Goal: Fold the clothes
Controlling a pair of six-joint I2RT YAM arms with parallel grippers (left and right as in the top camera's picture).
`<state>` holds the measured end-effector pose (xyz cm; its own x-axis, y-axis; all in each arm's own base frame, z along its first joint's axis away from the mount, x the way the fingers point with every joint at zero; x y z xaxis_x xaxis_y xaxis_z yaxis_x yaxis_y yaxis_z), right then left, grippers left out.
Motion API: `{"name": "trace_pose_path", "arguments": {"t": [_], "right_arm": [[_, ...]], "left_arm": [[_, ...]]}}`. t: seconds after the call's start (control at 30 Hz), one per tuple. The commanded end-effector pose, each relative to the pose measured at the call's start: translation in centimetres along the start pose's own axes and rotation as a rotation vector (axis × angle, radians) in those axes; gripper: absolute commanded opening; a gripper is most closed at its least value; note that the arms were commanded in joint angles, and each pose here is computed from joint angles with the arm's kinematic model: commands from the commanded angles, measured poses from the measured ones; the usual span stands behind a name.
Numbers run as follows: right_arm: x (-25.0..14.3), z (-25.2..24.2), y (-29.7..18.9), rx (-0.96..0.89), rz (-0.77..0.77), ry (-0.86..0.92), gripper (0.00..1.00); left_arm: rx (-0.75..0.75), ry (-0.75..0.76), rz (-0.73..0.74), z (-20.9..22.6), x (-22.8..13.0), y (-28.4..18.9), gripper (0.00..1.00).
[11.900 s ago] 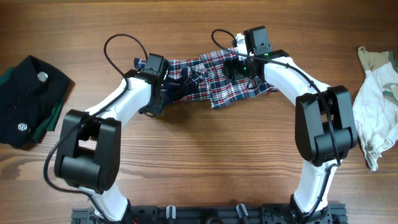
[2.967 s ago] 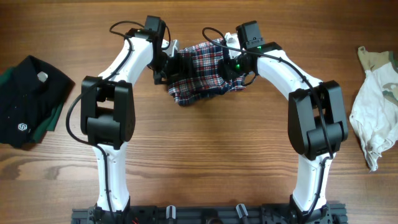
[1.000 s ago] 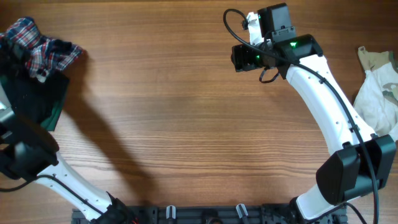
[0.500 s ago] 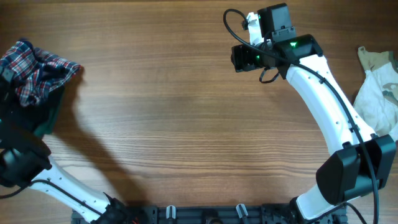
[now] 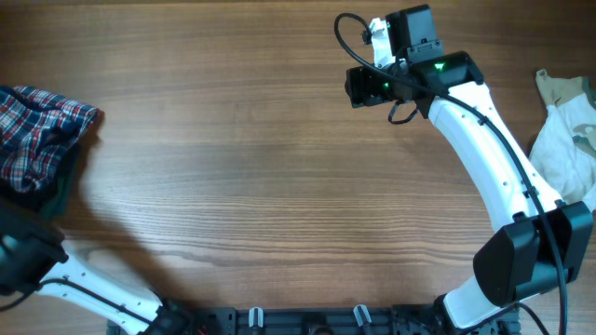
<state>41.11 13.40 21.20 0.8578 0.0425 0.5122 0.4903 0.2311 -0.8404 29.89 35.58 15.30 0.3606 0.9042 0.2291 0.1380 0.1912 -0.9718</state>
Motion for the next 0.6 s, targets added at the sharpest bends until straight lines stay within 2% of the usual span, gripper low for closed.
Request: {"name": "trace_pose_path", "arguments": {"t": [0.0, 0.07, 0.13, 0.17, 0.2, 0.23, 0.33, 0.4, 0.47, 0.5, 0.53, 0.57], "right_arm": [[0.4, -0.2, -0.2, -0.006, -0.016, -0.001, 0.86], [0.4, -0.2, -0.2, -0.006, -0.016, -0.001, 0.86], [0.4, -0.2, -0.2, -0.006, -0.015, -0.001, 0.86], [0.4, -0.2, -0.2, -0.006, -0.015, -0.001, 0.86], [0.4, -0.2, -0.2, -0.006, -0.015, -0.001, 0.86], [0.4, -0.2, -0.2, -0.006, -0.015, -0.001, 0.86], [0.3, -0.2, -0.2, -0.008, -0.010, -0.004, 0.87], [0.2, -0.4, -0.1, -0.019, -0.008, -0.010, 0.88], [0.3, -0.5, -0.1, -0.026, -0.011, -0.030, 0.89], [0.3, -0.6, -0.1, -0.038, -0.012, -0.030, 0.89], [0.3, -0.7, -0.1, -0.044, -0.013, -0.030, 0.89], [0.3, -0.8, -0.1, -0.048, -0.013, -0.030, 0.89]], "left_arm": [[-0.037, -0.048, -0.145, 0.6, 0.9, -6.4, 0.99], [-0.127, -0.029, -0.201, -0.7, 0.5, -9.8, 0.99], [-0.212, 0.021, -0.269, -2.7, -0.4, -13.6, 0.94], [-0.250, 0.097, -0.294, -4.2, -1.0, -14.8, 0.70], [-0.262, 0.149, -0.303, -5.3, -1.3, -15.0, 0.22], [-0.268, 0.212, -0.301, -6.7, -1.8, -14.7, 0.04], [-0.166, 0.282, -0.252, -8.2, -2.8, -11.3, 0.04], [-0.068, 0.275, -0.184, -7.5, -2.8, -7.4, 0.04], [-0.033, 0.262, -0.116, -6.6, -2.9, -4.5, 0.04], [0.022, 0.229, -0.070, -5.2, -3.0, -2.9, 0.04], [0.104, 0.132, -0.035, -3.1, -3.0, -1.6, 0.04], [0.127, 0.085, -0.013, -1.9, -3.0, -0.9, 0.04]]}}
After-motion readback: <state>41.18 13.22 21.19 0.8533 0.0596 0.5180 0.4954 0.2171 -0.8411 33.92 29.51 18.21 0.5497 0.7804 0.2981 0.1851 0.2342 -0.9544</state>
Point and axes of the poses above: each gripper's point midway between its finger pads, its own y axis out along the fingers, its own z axis along the line the jaws close on, x = y × z, the point moved 4 cm from there along -y, back along the fingers, and after that the axes turned 10 degrees about y, right-handed, at the moved point
